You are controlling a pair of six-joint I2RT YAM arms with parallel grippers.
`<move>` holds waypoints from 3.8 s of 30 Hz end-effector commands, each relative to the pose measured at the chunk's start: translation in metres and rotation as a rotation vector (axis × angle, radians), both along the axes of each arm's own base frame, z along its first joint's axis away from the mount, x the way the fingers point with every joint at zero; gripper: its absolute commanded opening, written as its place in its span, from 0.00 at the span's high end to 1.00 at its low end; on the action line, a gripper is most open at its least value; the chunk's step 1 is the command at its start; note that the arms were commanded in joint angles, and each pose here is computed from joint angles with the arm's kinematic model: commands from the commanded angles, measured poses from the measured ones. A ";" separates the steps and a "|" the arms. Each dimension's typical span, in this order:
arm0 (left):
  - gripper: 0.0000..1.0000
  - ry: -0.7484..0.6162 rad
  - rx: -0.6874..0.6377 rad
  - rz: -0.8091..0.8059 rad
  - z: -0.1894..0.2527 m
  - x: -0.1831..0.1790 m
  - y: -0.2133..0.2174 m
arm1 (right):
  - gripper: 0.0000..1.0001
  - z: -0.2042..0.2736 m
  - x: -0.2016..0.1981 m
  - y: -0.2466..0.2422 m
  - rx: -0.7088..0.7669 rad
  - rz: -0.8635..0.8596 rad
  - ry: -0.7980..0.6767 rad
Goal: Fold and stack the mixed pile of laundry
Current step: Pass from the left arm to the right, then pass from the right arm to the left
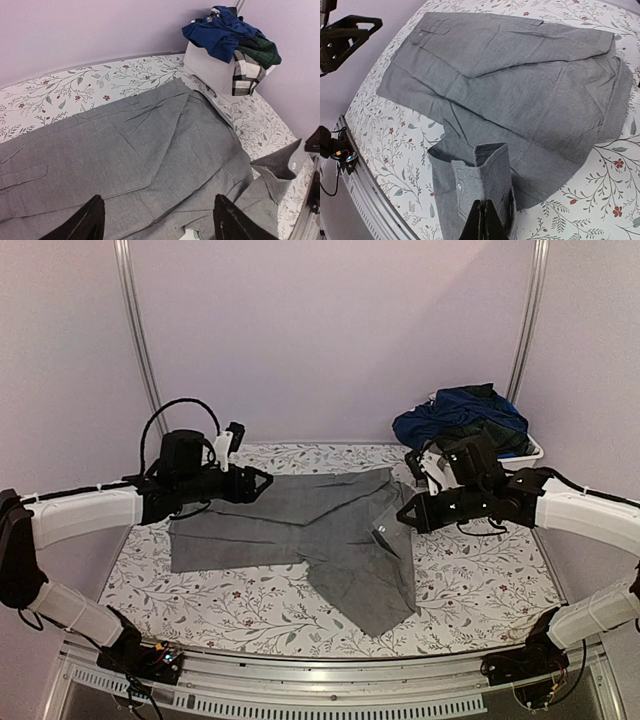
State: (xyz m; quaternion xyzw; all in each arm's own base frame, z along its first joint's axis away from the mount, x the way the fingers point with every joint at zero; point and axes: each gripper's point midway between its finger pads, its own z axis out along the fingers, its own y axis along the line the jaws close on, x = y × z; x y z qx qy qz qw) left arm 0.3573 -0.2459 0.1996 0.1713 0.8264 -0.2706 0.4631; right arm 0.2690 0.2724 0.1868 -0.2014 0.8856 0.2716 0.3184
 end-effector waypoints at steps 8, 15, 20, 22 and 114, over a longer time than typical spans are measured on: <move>0.00 -0.302 -0.151 -0.456 0.054 -0.093 -0.067 | 1.00 0.136 -0.052 0.059 0.358 0.484 -0.225; 0.00 -0.374 -0.176 -0.659 0.074 -0.146 -0.096 | 1.00 0.150 -0.074 0.091 0.383 0.686 -0.213; 0.00 -0.386 -0.201 -0.714 0.083 -0.163 -0.100 | 1.00 0.145 -0.087 0.107 0.366 0.780 -0.193; 0.00 -0.375 -0.207 -0.749 0.085 -0.170 -0.104 | 1.00 0.142 -0.090 0.110 0.358 0.799 -0.178; 0.11 0.413 -0.515 0.973 0.000 -0.067 0.112 | 1.00 0.212 0.024 0.065 0.060 -0.002 -1.027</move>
